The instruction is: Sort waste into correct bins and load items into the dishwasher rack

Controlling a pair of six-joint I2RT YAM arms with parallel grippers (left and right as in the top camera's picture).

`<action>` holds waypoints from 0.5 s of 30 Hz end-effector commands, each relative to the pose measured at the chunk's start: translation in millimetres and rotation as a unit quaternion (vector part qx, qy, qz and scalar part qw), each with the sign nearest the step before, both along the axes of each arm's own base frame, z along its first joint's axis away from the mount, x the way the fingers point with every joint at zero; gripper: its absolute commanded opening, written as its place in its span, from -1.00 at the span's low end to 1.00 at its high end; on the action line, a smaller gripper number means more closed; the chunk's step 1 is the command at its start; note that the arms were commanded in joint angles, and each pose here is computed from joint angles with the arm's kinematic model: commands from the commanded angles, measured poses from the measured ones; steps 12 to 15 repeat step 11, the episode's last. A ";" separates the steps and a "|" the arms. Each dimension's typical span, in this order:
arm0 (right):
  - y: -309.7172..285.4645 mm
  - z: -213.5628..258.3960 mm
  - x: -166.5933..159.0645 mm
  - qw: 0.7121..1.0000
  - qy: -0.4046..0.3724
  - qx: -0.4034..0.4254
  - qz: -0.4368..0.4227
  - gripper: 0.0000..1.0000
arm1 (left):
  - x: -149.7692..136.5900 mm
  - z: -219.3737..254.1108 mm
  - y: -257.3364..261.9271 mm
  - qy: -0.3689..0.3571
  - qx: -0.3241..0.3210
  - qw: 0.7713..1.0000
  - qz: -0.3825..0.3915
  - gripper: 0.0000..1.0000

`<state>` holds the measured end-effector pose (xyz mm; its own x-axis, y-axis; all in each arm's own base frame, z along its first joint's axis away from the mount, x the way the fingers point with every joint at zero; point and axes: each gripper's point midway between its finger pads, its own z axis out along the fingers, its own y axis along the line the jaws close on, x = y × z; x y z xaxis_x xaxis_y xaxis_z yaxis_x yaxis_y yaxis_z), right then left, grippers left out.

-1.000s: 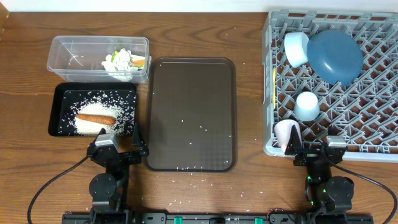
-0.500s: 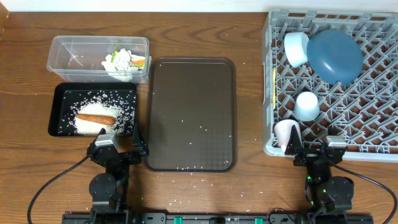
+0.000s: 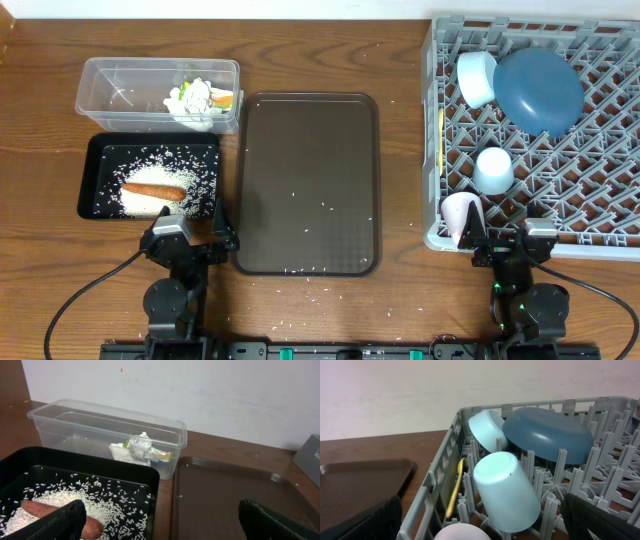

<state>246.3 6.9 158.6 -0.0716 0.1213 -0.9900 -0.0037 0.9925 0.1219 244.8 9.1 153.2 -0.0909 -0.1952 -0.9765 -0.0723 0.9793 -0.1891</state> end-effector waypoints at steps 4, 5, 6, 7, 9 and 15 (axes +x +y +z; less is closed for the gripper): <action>2.2 -0.8 -0.2 1.000 0.000 0.008 0.004 0.99 | -1.2 -17.2 1.2 0.027 0.005 1.000 0.003 0.97; 2.2 -0.8 -0.2 1.000 0.000 0.008 0.004 0.98 | -1.2 -17.3 1.1 0.028 0.005 1.000 0.003 0.97; 2.4 -0.8 -0.3 1.000 0.000 0.008 0.005 0.99 | -1.2 -17.3 1.2 0.028 0.005 1.000 0.003 0.97; 2.2 -0.8 -0.2 1.000 0.000 0.008 0.004 0.98 | -1.2 -17.2 1.2 0.027 0.005 1.000 0.003 0.97; 2.2 -0.8 -0.2 1.000 0.000 0.008 0.004 0.98 | -1.2 -17.2 1.2 0.027 0.005 1.000 0.003 0.97; 2.3 -0.8 -0.2 1.000 0.000 0.008 0.005 0.99 | -1.2 -17.2 1.1 0.027 0.005 1.000 0.003 0.97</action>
